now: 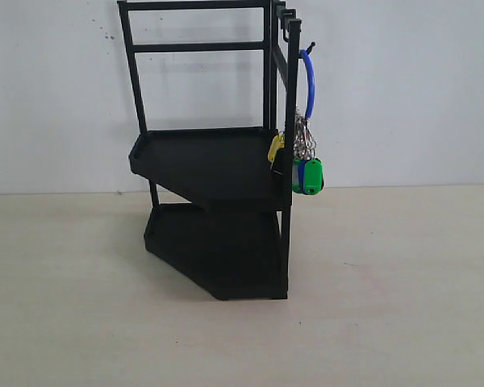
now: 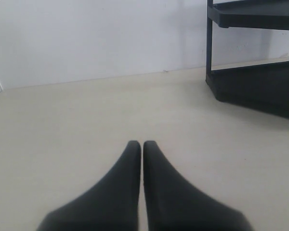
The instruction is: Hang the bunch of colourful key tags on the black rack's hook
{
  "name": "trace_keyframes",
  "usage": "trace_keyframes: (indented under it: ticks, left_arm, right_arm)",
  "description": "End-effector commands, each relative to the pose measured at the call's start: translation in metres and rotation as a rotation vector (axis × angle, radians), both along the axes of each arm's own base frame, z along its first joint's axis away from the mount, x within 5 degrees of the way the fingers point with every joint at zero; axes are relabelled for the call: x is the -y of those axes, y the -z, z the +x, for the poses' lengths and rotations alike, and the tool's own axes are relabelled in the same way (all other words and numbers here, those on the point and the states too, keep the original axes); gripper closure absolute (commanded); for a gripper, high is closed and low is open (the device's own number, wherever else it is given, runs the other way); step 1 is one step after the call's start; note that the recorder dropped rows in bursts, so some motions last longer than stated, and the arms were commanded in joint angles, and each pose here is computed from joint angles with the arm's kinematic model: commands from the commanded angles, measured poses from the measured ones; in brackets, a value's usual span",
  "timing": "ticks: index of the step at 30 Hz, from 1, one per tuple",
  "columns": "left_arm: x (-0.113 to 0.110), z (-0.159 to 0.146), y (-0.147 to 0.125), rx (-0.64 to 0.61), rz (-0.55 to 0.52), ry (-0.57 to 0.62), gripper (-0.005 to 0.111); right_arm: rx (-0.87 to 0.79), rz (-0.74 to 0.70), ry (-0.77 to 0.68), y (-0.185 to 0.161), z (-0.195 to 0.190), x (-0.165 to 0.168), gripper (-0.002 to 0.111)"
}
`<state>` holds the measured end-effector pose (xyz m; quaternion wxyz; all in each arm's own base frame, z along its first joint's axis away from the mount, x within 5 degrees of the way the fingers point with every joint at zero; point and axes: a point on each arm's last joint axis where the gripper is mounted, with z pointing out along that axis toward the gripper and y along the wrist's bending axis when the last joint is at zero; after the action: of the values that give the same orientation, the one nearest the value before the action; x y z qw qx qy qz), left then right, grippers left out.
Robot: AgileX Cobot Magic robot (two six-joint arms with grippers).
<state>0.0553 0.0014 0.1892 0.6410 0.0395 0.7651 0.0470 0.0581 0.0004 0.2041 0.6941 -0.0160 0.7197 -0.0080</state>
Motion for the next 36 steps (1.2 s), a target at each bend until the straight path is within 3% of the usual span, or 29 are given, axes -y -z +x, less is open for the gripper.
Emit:
trace_keyframes:
  ticks: [1,12,18,21,36]
  left_arm:
    - [0.0,0.0,-0.001,0.008,-0.004,0.002,0.102]
    - [0.0,0.0,-0.001,0.008,-0.004,0.002,0.102]
    - [0.0,0.0,-0.001,0.008,-0.004,0.002,0.102]
    - [0.0,0.0,-0.001,0.008,-0.004,0.002,0.102]
    - [0.0,0.0,-0.001,0.008,-0.004,0.002,0.102]
  right_arm:
    - [-0.051,-0.001,0.014,0.007,-0.002,0.001,0.108]
    - [-0.203,-0.044,0.02,0.02,-0.004,0.002,0.108]
    - [-0.206,-0.05,0.019,0.021,-0.004,0.002,0.108]
    - [-0.204,0.029,0.027,0.021,-0.004,0.002,0.108]
    - [-0.204,0.031,0.026,0.021,-0.004,0.002,0.108]
